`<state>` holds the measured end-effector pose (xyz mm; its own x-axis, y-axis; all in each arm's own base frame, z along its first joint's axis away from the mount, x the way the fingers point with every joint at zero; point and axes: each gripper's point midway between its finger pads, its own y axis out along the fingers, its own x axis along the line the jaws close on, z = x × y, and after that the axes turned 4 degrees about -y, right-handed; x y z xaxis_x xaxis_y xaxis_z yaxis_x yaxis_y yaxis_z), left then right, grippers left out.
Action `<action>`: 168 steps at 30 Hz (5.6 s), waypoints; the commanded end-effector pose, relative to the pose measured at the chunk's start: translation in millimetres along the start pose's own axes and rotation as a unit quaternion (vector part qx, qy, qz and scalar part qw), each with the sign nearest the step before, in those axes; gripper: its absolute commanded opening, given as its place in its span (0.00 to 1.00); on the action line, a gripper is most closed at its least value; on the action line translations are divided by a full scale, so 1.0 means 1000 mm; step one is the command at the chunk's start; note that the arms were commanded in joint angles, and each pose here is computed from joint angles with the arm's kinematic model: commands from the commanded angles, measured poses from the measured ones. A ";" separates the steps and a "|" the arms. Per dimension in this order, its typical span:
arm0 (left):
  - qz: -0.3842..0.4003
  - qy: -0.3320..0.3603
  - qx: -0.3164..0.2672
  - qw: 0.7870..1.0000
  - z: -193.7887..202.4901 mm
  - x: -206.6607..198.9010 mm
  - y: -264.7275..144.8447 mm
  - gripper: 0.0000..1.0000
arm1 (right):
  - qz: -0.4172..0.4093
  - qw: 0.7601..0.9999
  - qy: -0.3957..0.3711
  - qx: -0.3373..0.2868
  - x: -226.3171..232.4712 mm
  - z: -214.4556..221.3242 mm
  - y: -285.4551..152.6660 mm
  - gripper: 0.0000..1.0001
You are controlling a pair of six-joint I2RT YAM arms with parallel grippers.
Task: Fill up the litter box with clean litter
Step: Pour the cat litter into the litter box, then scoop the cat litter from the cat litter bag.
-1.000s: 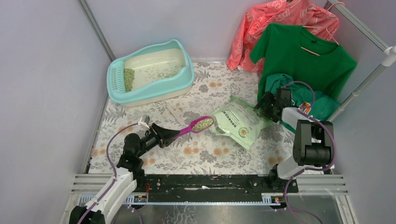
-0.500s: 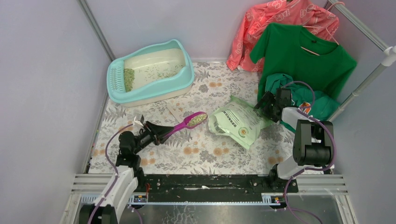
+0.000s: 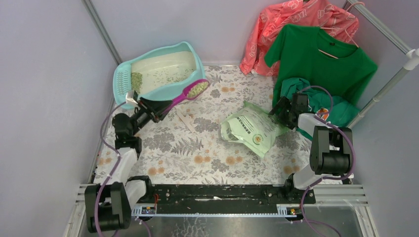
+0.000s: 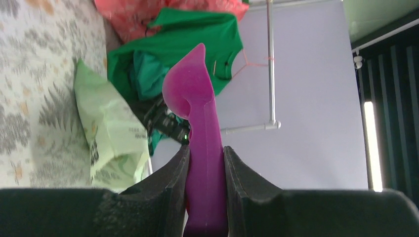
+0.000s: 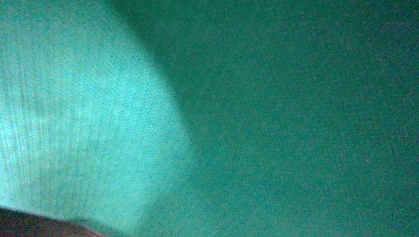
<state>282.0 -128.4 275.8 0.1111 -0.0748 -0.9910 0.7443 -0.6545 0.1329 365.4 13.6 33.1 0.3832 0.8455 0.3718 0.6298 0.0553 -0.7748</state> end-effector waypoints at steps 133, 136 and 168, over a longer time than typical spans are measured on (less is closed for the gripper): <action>-0.352 0.125 0.213 0.903 0.134 0.141 0.094 0.05 | -0.003 1.000 0.026 0.014 -0.021 0.049 0.000 0.99; -0.349 0.120 0.230 0.900 0.144 0.147 0.099 0.05 | -0.005 0.999 0.028 0.015 -0.020 0.050 0.001 0.99; -0.185 0.026 0.255 0.949 0.236 0.187 0.135 0.05 | -0.009 0.999 0.028 0.027 -0.020 0.055 0.005 0.99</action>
<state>251.7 -402.8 98.0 -0.0834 0.3762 -0.9228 0.2833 -0.8788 -0.3839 364.6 19.1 33.3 0.3287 0.8261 0.4578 0.7426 0.0734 -0.6657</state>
